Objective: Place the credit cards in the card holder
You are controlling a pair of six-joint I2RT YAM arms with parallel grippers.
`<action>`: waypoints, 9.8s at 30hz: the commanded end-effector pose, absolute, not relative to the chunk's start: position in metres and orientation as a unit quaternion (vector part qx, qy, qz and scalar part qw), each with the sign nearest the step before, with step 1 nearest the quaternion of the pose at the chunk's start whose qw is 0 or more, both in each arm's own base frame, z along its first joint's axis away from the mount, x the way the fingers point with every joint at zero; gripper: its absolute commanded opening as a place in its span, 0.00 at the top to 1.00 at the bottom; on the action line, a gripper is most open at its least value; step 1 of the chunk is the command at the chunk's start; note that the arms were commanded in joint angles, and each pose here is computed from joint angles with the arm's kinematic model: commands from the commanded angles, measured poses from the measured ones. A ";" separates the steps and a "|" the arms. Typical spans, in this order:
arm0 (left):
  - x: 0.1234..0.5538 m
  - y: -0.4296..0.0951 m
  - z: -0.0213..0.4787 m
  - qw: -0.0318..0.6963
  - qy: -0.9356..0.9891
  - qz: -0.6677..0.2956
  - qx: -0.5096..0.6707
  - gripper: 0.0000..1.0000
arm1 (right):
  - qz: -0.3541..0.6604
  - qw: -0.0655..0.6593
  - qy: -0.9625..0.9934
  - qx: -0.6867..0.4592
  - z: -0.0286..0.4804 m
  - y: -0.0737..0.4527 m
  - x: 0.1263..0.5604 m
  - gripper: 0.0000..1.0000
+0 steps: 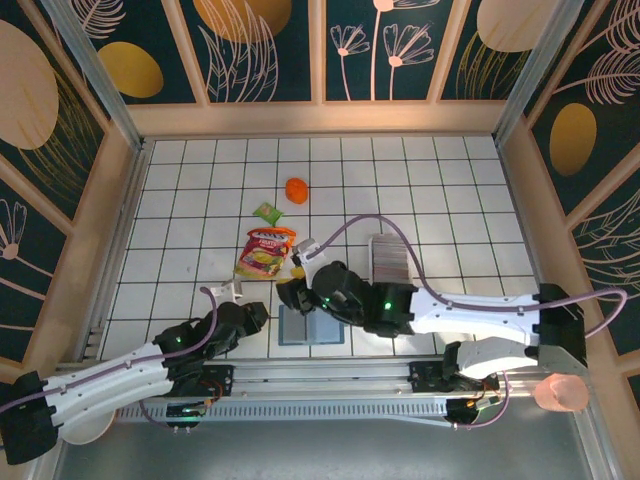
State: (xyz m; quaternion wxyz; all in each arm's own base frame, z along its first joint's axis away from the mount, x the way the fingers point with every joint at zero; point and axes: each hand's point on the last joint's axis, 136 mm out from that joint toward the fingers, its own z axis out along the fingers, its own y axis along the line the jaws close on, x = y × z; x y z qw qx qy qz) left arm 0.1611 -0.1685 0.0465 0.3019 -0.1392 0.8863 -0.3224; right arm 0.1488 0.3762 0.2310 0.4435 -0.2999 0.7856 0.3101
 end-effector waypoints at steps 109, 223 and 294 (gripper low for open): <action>0.156 -0.190 0.047 0.281 0.894 -0.339 -0.085 0.88 | 0.036 0.387 0.674 -0.628 0.196 0.200 0.162 1.00; 0.133 -0.201 0.010 0.199 0.921 -0.329 -0.056 0.97 | 0.304 0.122 0.945 0.006 0.036 0.357 0.113 0.69; 0.134 -0.204 0.027 0.206 0.911 -0.351 -0.059 0.66 | 0.126 0.160 0.979 -0.016 0.025 0.302 0.111 0.49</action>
